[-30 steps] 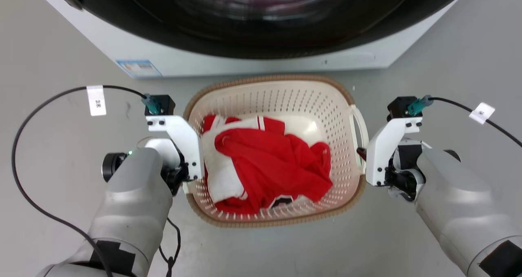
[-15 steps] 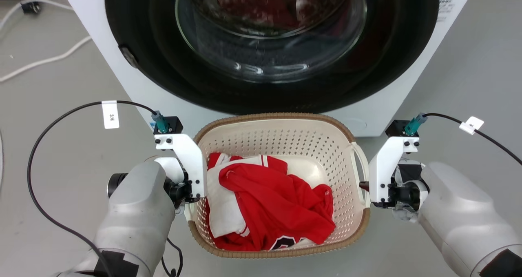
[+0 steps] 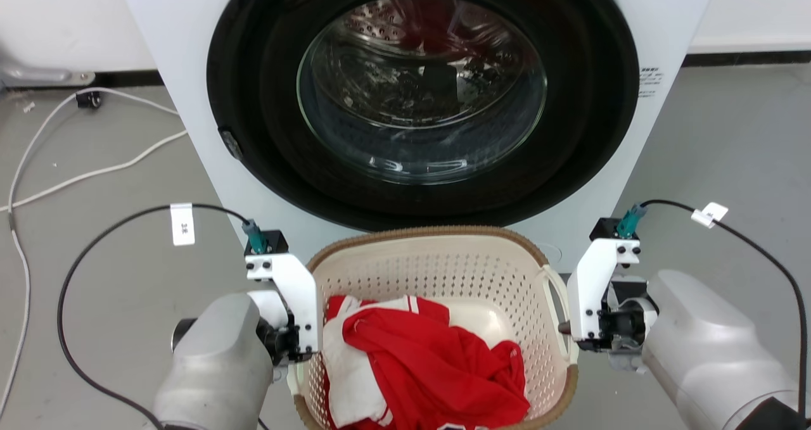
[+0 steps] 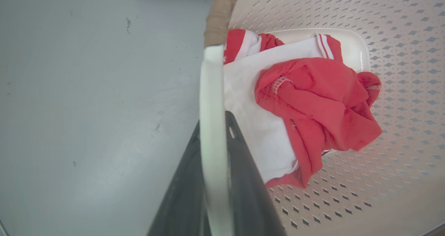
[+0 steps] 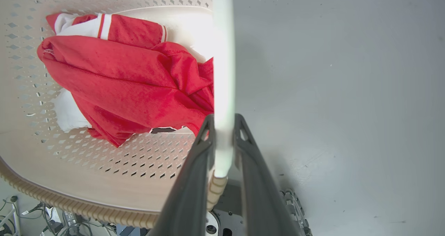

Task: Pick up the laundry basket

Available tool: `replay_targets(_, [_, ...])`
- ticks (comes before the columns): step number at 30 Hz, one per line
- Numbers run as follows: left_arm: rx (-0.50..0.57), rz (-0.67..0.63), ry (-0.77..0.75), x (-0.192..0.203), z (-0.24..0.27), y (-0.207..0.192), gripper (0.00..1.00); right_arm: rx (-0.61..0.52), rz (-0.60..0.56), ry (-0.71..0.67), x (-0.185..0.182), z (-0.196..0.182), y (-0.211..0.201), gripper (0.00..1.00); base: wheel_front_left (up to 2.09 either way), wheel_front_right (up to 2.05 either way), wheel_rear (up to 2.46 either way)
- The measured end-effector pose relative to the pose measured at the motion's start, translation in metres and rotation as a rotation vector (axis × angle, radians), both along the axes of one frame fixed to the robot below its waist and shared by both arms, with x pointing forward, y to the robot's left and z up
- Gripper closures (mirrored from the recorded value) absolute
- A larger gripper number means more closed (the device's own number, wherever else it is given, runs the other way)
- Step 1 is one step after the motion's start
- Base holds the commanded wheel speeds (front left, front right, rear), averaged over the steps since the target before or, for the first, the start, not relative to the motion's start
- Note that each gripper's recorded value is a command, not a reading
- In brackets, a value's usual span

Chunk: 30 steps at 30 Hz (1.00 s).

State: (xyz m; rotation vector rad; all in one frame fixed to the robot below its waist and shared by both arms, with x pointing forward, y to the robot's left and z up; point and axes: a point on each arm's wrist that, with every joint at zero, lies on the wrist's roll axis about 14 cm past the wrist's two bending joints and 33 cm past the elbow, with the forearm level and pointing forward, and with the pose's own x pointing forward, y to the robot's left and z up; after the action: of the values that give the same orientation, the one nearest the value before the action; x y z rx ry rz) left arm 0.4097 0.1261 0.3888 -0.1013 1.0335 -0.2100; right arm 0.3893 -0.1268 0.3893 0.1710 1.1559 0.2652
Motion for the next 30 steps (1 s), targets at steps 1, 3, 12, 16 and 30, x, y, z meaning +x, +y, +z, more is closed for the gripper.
replay_targets(1, [0.002, -0.002, 0.001, -0.003, -0.001, 0.000, 1.00, -0.001, -0.001, 0.004, -0.003, 0.000, 0.000, 1.00, 0.00, 0.00, 0.00])
replay_targets(3, [-0.002, -0.003, -0.003, -0.008, -0.001, -0.001, 1.00, -0.003, -0.005, 0.009, -0.009, 0.000, -0.002, 1.00, 0.00, 0.00, 0.00])
replay_targets(12, [-0.018, 0.004, 0.005, -0.028, -0.005, -0.003, 1.00, -0.002, -0.014, 0.044, -0.032, -0.007, -0.004, 1.00, 0.00, 0.00, 0.00])
replay_targets(16, [-0.015, 0.000, -0.003, -0.030, -0.005, -0.003, 1.00, 0.003, -0.020, 0.058, -0.039, -0.011, -0.004, 1.00, 0.00, 0.00, 0.00])
replay_targets(30, [-0.013, -0.010, -0.038, -0.027, -0.003, -0.005, 1.00, 0.006, -0.026, 0.069, -0.040, -0.010, -0.005, 1.00, 0.00, 0.00, 0.00])
